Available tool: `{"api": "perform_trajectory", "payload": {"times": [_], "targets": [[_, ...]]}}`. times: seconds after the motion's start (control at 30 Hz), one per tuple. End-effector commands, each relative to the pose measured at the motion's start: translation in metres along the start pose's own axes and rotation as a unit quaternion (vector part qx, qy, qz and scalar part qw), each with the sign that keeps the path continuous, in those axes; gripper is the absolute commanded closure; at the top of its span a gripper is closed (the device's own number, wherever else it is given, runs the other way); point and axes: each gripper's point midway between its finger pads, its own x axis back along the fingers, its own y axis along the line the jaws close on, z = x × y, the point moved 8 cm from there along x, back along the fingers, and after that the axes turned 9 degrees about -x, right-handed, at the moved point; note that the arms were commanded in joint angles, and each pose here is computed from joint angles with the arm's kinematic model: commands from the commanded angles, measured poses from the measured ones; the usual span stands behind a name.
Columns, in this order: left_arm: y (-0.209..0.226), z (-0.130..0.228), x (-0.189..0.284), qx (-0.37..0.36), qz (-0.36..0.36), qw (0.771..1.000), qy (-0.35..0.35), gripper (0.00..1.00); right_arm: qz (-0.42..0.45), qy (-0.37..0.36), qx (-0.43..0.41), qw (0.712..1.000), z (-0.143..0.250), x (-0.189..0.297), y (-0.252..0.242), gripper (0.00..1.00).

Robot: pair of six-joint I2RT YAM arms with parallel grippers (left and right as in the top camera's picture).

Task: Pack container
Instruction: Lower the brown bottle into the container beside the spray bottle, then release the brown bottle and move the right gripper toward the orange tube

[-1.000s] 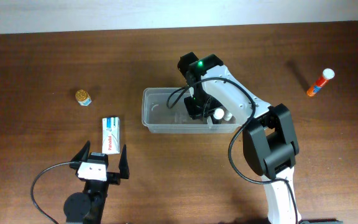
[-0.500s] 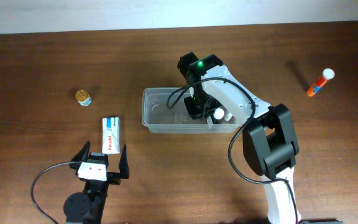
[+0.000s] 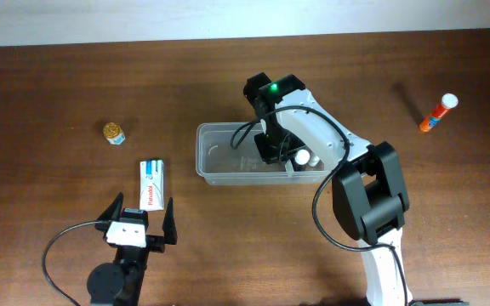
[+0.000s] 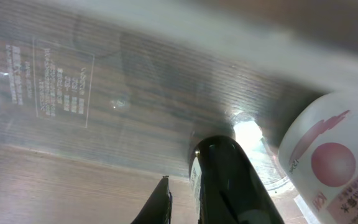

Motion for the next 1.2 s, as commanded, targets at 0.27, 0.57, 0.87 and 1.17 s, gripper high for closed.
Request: {"api": "perform_trajectory", "payload": {"times": [0.27,0.57,0.87,1.17], "targets": [[-0.001,0.002,0.000,-0.008,0.003,1.000,0.000,0.01,0.017,0.005,0.000,1.000,0.003,-0.007,-0.001,0.90],[-0.001,0.002,0.000,-0.008,0.003,1.000,0.000,0.01,0.030,-0.016,-0.011,0.999,-0.003,-0.007,-0.003,0.90],[-0.001,0.002,0.000,-0.008,0.003,1.000,0.000,0.01,0.019,-0.026,-0.012,0.999,-0.007,-0.002,0.000,0.90],[-0.001,0.002,0.000,-0.008,0.003,1.000,0.000,0.01,-0.016,-0.073,-0.014,0.997,-0.021,0.045,0.006,0.84]]}}
